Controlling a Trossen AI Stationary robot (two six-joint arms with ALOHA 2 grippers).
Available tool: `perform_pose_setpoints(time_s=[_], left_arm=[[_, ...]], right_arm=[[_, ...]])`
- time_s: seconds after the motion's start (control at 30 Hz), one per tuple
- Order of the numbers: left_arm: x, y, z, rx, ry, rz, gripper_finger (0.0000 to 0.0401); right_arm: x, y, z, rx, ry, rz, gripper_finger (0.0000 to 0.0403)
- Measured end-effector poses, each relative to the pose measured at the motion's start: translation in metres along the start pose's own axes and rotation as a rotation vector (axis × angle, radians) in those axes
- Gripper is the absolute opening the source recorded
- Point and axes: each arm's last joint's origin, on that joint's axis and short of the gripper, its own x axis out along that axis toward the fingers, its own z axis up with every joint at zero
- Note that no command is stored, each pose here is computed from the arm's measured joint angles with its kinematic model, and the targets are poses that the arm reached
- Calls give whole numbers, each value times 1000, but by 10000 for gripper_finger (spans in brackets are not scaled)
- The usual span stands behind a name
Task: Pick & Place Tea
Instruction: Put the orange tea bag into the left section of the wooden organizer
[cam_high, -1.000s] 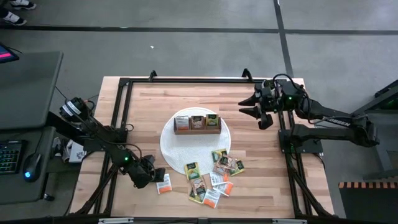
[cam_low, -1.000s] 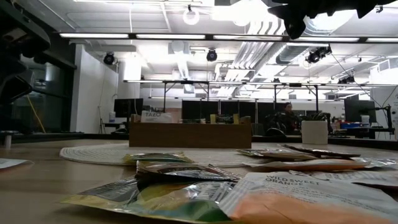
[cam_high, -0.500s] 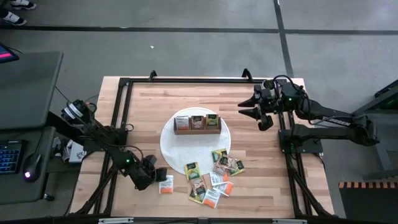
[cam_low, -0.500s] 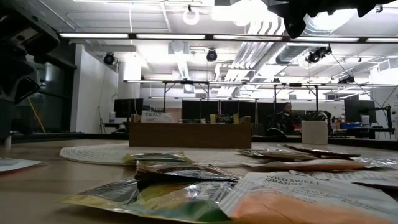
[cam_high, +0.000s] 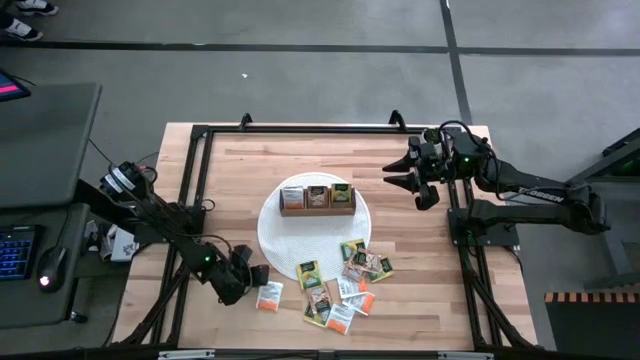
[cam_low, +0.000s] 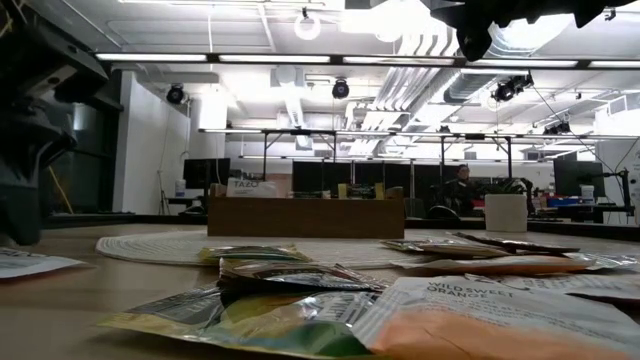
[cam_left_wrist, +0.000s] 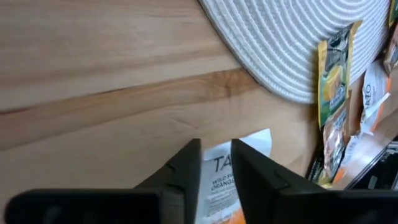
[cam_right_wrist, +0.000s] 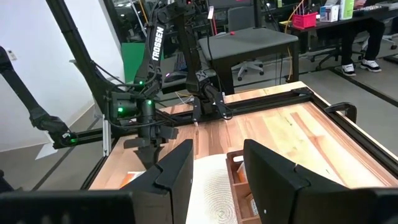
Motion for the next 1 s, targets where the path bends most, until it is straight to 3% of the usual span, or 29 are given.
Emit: perform_pose_setpoints(time_s=[0.17,0.47,1.0], left_arm=[[0,0,0,18,1,1,40],[0,0,-1,45,19,9,5],[-3,-13,-7,84,8,-52,0]], right_arm=[[0,0,0,0,0,0,138],[0,0,0,0,0,0,138],[0,0,0,-6,-2,-12,138]])
